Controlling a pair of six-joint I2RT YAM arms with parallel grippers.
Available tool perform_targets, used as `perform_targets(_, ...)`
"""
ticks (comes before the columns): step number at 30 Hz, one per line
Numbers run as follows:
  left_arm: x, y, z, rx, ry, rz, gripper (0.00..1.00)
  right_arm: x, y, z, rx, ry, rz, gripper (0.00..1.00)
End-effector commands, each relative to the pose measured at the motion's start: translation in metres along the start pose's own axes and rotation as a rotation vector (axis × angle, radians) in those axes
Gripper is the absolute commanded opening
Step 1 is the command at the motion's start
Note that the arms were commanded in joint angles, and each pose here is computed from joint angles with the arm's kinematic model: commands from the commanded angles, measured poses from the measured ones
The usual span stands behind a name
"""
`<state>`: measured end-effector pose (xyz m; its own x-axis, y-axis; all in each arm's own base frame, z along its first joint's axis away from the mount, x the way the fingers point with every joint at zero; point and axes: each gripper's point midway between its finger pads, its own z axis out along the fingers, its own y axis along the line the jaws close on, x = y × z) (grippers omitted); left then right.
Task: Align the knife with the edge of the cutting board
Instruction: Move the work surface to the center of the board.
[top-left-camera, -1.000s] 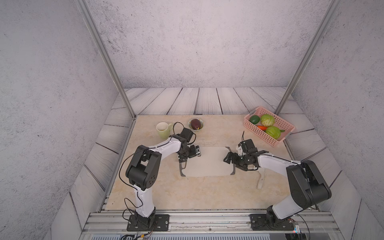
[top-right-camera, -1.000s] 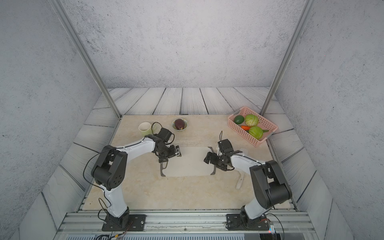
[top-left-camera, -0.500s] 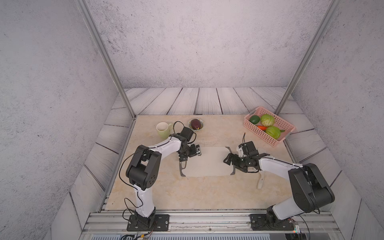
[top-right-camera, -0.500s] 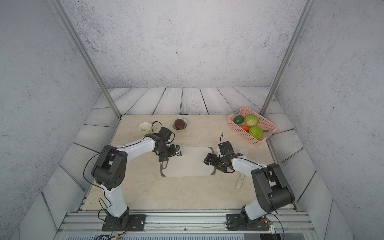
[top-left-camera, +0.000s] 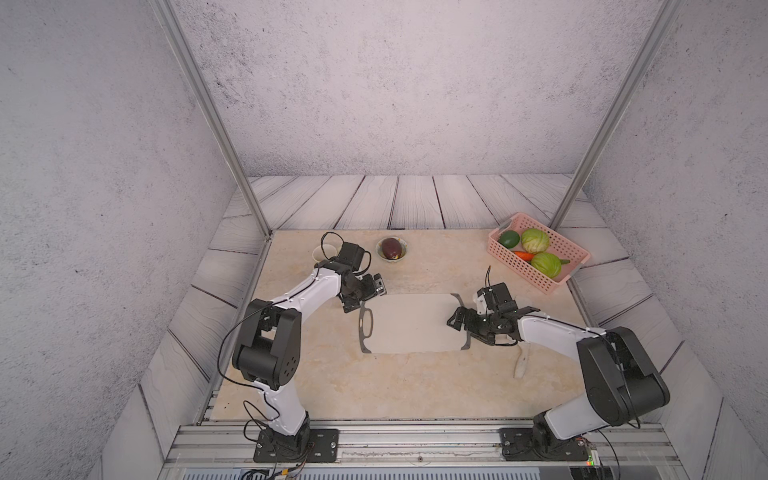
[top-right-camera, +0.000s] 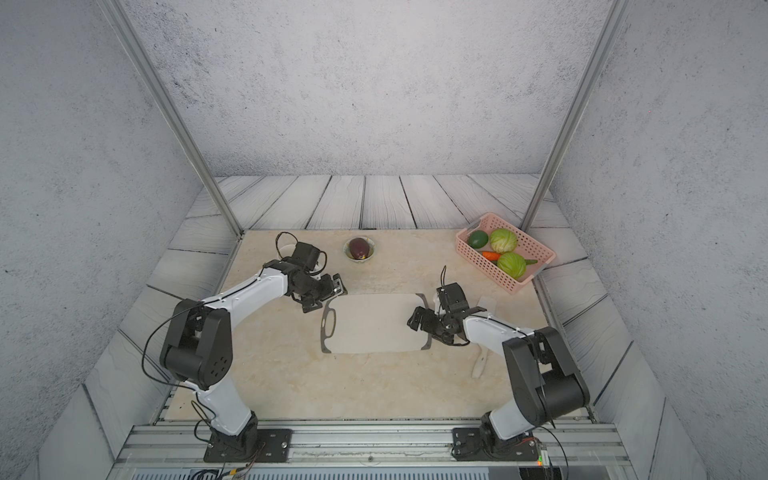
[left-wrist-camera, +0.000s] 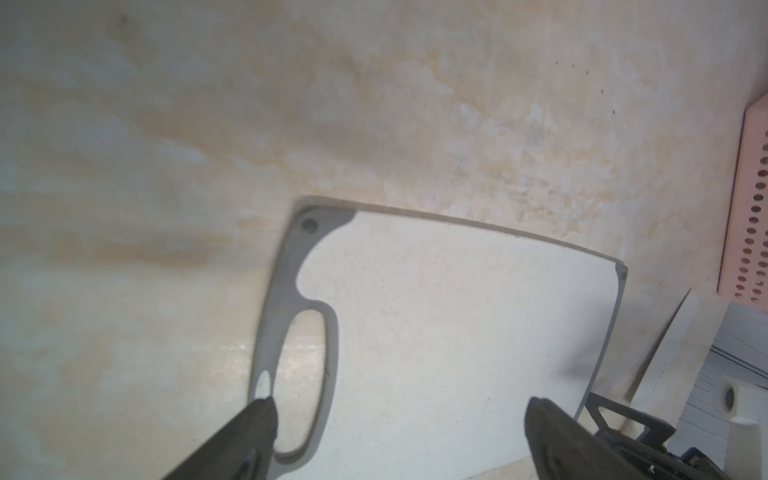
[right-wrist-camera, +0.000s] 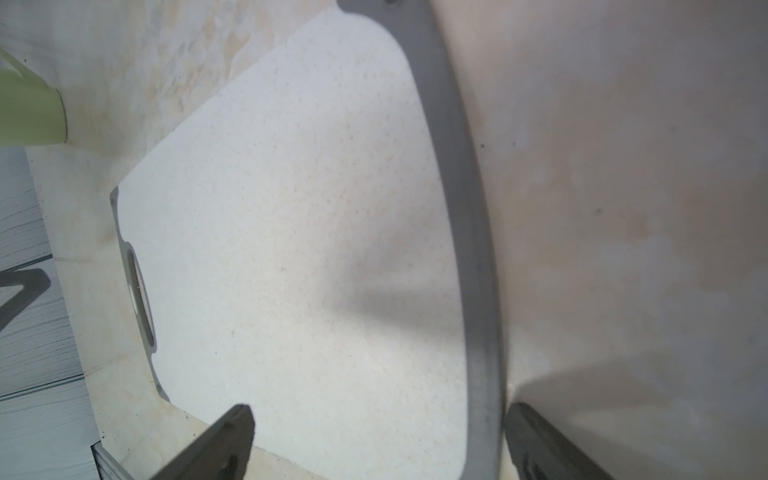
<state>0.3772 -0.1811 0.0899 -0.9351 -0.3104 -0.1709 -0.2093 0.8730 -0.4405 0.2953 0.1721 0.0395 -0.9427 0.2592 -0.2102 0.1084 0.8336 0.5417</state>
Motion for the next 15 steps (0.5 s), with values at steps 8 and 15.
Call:
perform_targets(8,0.003,0.027,0.006,-0.089,0.032,-0.029,0.98,0.037,-0.029,-0.001,0.108,0.114,0.044,0.99)
perform_targets(15,0.007,0.035,0.02,-0.118,0.068,-0.032,0.98,0.04,-0.031,-0.003,0.109,0.109,0.051,0.99)
